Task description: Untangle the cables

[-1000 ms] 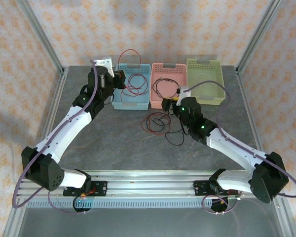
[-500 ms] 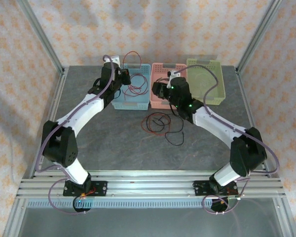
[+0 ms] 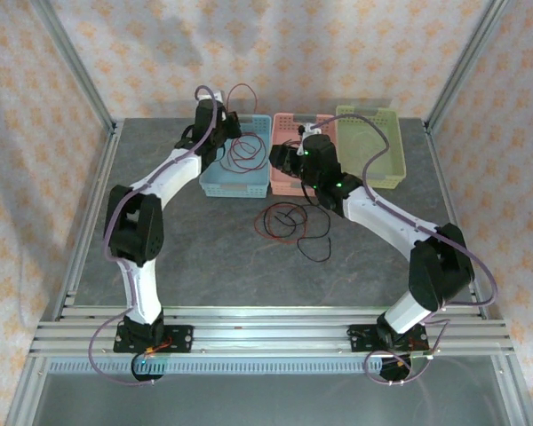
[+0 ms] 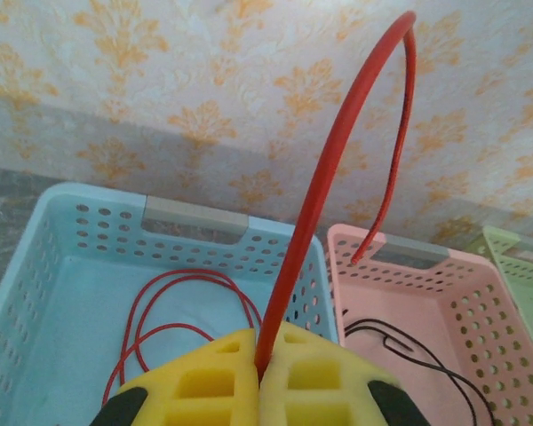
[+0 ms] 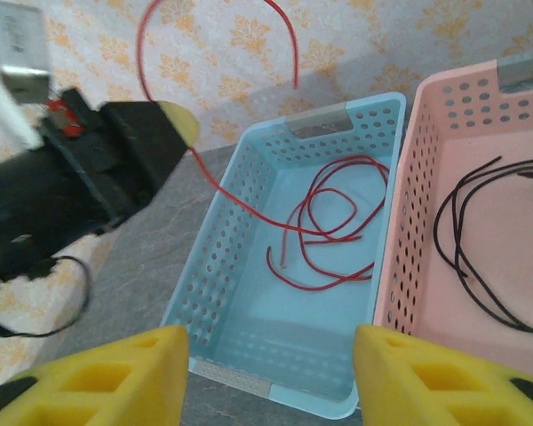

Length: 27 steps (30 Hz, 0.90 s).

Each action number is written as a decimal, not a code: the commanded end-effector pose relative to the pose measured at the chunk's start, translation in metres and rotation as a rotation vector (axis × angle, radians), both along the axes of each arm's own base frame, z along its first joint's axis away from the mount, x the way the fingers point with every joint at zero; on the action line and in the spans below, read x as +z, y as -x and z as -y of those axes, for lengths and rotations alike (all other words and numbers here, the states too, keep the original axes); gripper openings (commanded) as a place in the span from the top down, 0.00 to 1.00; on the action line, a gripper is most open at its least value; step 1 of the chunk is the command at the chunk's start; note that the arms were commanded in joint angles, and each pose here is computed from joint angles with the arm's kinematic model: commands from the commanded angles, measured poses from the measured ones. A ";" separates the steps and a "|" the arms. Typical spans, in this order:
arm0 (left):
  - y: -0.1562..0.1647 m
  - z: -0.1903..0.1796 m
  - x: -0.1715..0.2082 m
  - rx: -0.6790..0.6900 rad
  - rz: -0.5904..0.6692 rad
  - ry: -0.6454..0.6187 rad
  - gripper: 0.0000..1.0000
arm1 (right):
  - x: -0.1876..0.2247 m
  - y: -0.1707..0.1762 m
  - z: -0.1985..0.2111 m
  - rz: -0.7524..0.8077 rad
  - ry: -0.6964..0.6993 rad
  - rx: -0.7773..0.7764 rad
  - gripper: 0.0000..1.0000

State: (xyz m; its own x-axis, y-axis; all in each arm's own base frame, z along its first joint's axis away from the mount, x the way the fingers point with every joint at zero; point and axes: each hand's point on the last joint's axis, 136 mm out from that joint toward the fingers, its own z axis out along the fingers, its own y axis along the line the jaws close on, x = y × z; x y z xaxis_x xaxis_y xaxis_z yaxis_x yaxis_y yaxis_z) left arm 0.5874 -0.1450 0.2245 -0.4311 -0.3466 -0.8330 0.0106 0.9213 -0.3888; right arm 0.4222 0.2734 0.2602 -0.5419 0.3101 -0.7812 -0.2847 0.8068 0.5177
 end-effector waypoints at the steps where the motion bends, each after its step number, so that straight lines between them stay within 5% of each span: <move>1: -0.007 0.003 -0.023 -0.013 -0.070 0.005 1.00 | -0.006 0.001 0.001 -0.036 -0.015 0.008 0.42; 7: -0.003 -0.009 -0.060 0.048 -0.169 -0.041 1.00 | -0.013 -0.002 0.001 -0.062 -0.013 -0.003 0.41; 14: 0.007 -0.015 -0.083 0.066 -0.228 -0.064 0.75 | -0.010 0.000 0.006 -0.056 -0.015 -0.027 0.41; 19: 0.017 -0.021 -0.071 0.088 -0.208 -0.073 0.49 | -0.011 0.002 0.007 -0.065 -0.020 -0.027 0.41; 27: 0.046 -0.020 -0.032 0.069 -0.130 -0.084 0.40 | -0.017 -0.002 0.018 -0.108 0.016 -0.095 0.40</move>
